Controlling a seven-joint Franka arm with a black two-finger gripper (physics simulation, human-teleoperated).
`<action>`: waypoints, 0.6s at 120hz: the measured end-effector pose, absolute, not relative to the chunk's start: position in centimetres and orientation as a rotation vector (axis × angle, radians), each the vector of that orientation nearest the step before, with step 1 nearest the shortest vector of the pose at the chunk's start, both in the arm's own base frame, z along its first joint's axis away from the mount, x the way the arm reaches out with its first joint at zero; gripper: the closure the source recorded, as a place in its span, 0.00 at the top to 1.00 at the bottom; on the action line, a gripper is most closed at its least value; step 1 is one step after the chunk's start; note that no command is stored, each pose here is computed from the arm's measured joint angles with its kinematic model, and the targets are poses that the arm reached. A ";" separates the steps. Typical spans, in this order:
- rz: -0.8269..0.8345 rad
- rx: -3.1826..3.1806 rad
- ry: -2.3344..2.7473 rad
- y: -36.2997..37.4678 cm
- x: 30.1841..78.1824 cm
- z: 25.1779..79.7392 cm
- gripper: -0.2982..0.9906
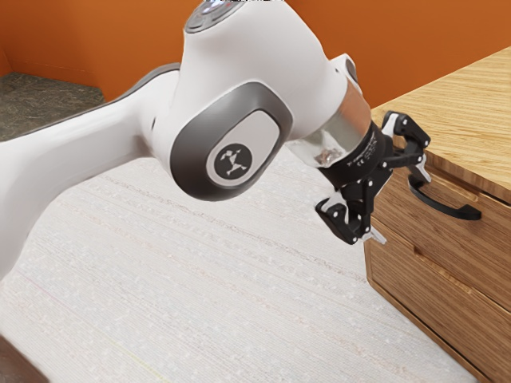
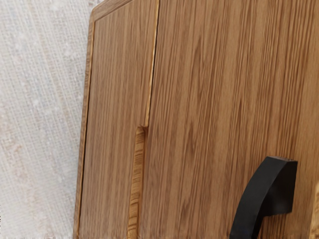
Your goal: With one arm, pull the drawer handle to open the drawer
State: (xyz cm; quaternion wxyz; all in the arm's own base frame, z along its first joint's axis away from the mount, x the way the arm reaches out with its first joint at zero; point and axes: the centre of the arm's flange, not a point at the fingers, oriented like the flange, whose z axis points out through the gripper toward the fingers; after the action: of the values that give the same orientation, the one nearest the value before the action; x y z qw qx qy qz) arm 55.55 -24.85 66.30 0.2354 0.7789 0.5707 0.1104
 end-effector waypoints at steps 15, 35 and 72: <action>0.295 2.165 1.530 -26.0 55.0 65.8 0.77; 0.276 2.192 1.486 -27.8 54.6 64.7 0.77; 0.265 2.184 1.470 -27.8 55.3 64.1 0.77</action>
State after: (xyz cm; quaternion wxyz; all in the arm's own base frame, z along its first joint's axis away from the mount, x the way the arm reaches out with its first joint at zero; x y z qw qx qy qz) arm 55.30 -27.77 64.07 0.2454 0.8002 0.5385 0.0970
